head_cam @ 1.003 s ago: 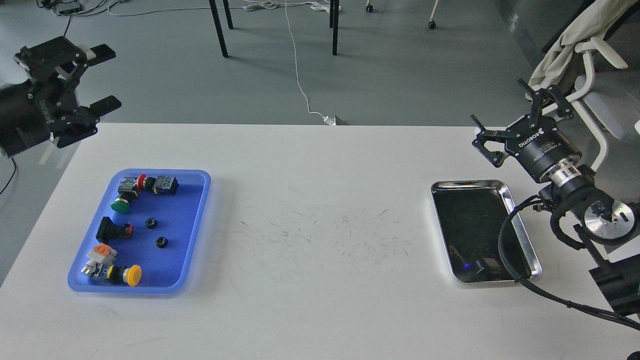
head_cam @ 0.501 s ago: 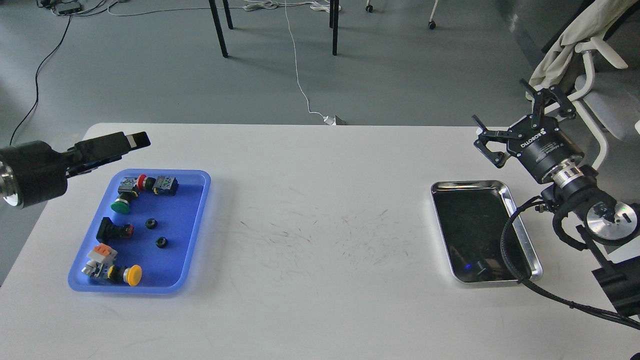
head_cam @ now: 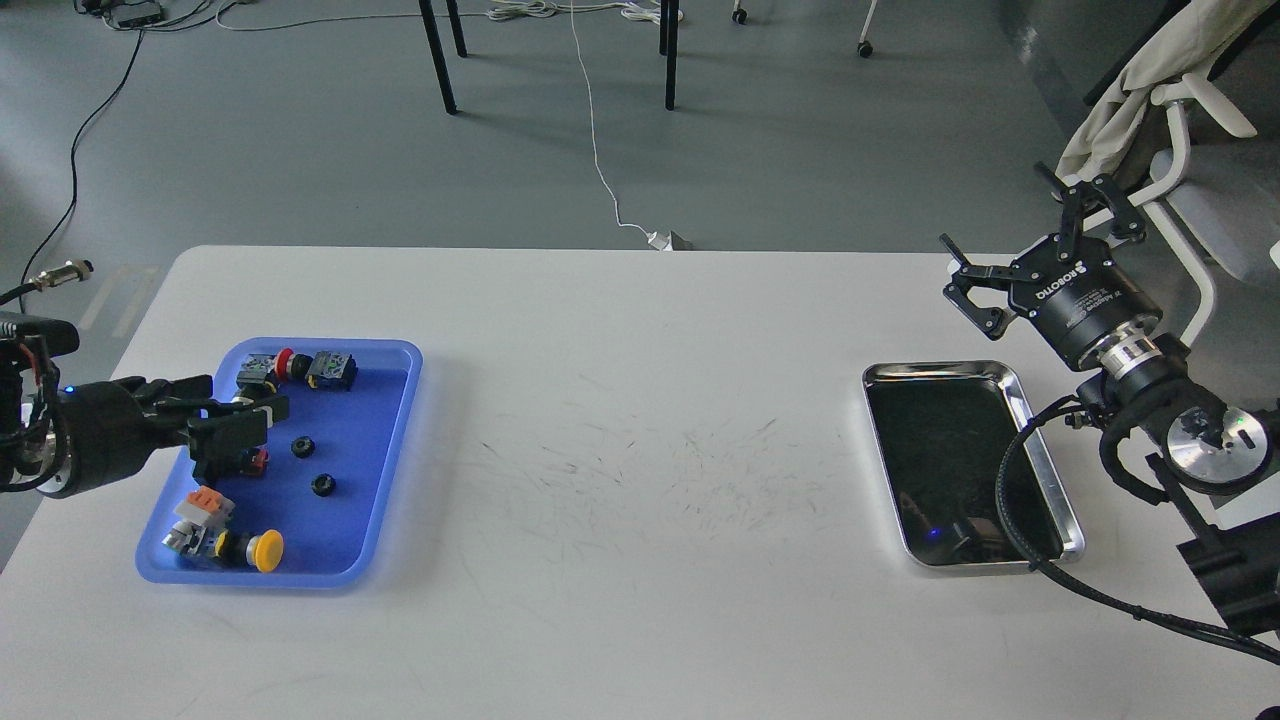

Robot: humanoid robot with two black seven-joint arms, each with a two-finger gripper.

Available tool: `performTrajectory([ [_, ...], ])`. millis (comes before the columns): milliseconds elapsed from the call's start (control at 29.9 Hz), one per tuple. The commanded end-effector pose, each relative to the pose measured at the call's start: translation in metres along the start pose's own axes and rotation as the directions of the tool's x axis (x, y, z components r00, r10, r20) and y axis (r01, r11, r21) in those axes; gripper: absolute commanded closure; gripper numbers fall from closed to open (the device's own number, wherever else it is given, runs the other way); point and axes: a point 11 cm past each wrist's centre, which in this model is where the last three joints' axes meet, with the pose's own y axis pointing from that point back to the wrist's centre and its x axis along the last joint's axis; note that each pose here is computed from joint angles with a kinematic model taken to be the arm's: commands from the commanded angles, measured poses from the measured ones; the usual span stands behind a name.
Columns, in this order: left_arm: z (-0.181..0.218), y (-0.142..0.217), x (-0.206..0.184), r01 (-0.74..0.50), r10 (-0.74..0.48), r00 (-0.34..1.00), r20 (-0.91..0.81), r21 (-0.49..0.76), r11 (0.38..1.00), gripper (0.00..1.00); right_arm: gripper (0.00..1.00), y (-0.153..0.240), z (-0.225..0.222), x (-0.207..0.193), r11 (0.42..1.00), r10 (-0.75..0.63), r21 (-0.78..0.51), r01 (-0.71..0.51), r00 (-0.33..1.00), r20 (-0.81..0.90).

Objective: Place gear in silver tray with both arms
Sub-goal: 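Lower the left gripper onto a black gear and close it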

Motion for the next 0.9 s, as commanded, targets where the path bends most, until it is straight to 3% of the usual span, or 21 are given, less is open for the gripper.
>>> performTrajectory([
  [0,-0.003,-0.015,-0.006,0.008,-0.009,1.000,0.010,0.011,1.000,0.02,0.00,0.000,-0.001,0.000,1.000,-0.001,0.002,0.001,1.000,-0.002],
  [301,-0.007,-0.045,-0.037,0.076,-0.078,0.994,0.075,0.026,0.997,0.03,0.00,0.000,-0.008,-0.001,1.000,-0.002,0.019,0.002,1.000,-0.006],
  [869,-0.010,-0.073,-0.047,0.073,-0.075,0.996,0.057,0.039,0.997,0.09,0.00,-0.001,-0.014,-0.002,0.999,-0.003,0.035,0.003,1.000,-0.006],
])
